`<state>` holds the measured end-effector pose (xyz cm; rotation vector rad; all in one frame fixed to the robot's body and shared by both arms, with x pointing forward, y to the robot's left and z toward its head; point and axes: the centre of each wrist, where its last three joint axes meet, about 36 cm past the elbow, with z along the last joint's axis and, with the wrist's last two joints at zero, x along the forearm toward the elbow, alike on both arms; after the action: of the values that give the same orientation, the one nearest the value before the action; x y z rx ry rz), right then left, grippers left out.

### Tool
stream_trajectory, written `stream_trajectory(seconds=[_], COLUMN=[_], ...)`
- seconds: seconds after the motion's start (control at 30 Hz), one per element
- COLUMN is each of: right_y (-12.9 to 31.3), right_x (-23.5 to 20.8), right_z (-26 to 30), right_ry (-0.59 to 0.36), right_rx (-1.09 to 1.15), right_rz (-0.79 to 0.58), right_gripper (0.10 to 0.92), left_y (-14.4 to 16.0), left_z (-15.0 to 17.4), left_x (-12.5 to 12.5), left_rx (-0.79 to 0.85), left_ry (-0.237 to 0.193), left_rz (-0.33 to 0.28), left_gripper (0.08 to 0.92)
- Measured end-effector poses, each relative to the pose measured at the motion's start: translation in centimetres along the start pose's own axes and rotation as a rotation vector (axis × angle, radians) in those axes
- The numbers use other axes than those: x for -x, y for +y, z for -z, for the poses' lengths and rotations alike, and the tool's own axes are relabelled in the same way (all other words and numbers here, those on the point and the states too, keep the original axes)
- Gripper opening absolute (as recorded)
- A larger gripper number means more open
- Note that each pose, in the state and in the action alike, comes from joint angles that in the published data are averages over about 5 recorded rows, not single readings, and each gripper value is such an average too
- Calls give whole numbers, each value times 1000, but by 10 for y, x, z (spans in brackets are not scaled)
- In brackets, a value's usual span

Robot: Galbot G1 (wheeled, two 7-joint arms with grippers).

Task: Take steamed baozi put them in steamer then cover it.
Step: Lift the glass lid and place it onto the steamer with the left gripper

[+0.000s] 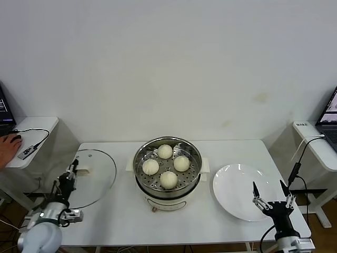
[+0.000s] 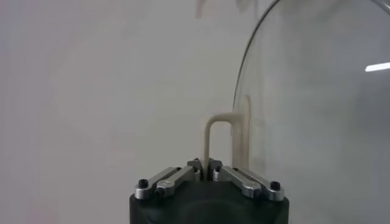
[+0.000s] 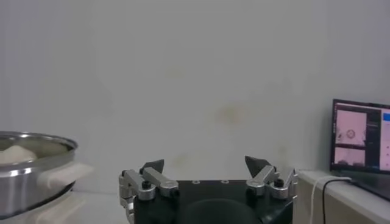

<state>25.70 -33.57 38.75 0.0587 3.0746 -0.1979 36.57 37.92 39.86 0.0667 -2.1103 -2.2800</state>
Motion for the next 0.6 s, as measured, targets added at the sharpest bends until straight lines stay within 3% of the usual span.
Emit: stream_trajectory(seconds=[0.13,0.3,0.6], right_y=[1,4,8], right_x=[1,2,-2], right_z=[-1,-4,-13], right_ry=[-1,-2,19], right_rx=[-5,-10,-81], right_rz=[7,12,0], right_gripper=[823,823,823], left_y=[31,63,79], left_z=[12,38,101], left_x=[-9,-16,-12], left_rx=[-34,-138,-246], left_ry=[-1,-44,-129], left_rz=[20,47,19], left_gripper=[138,138,138])
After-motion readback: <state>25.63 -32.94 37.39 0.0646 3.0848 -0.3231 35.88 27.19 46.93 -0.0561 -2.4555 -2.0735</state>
